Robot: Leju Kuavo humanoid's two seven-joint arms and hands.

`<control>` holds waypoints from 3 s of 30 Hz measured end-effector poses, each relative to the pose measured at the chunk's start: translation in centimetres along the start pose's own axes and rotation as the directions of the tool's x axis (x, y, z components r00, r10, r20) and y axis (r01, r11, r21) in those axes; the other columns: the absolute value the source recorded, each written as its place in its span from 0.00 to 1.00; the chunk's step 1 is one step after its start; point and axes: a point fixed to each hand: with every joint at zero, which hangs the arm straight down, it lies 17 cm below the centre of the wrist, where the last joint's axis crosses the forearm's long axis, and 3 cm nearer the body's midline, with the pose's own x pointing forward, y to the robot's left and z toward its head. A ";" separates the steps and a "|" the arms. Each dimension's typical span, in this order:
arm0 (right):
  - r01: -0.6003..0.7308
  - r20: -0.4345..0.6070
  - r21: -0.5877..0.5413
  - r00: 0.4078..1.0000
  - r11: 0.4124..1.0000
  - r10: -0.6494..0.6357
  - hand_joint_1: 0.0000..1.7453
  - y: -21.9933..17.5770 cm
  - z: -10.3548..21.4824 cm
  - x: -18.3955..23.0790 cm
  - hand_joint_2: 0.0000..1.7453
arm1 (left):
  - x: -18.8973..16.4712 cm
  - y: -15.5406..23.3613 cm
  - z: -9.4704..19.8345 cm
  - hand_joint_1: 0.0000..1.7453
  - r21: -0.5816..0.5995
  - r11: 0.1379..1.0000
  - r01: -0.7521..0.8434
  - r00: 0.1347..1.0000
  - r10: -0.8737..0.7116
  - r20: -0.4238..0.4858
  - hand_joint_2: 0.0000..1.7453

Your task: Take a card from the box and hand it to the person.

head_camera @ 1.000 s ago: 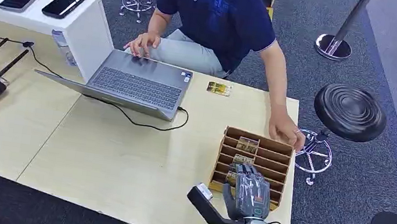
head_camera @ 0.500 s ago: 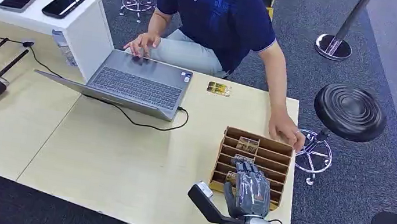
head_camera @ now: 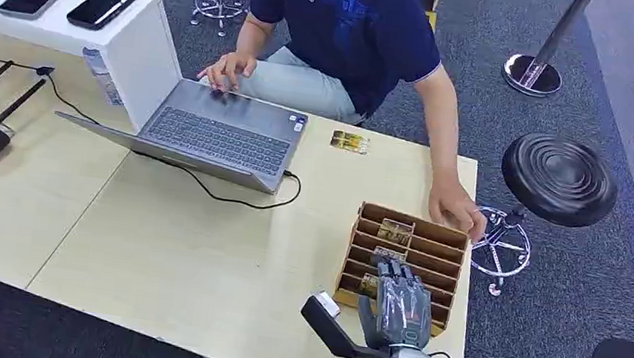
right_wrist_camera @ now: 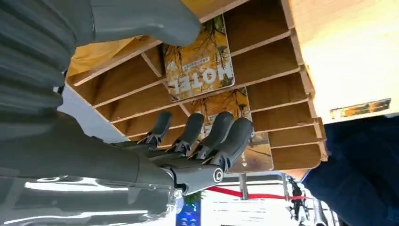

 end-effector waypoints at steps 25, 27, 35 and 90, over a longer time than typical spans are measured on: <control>-0.016 -0.013 -0.010 1.000 1.000 0.016 0.54 0.1 -0.3 -0.6 1.00 | -0.1 0.0 0.0 0.00 0.000 1.000 0.000 1.000 0.000 -0.003 0.00; -0.015 -0.013 -0.012 1.000 1.000 0.015 0.53 0.0 -0.3 -0.6 1.00 | -0.1 0.0 0.0 0.00 0.000 1.000 0.000 1.000 0.000 -0.003 0.00; -0.012 -0.014 -0.018 1.000 1.000 0.012 0.49 0.0 -0.2 -0.6 1.00 | -0.1 0.0 0.0 0.00 0.000 1.000 0.000 1.000 0.000 -0.004 0.00; 0.048 -0.039 -0.008 0.998 0.999 -0.048 0.54 -0.1 1.1 -0.9 1.00 | -0.2 0.0 0.0 0.00 0.005 1.000 -0.018 1.000 0.019 -0.004 0.00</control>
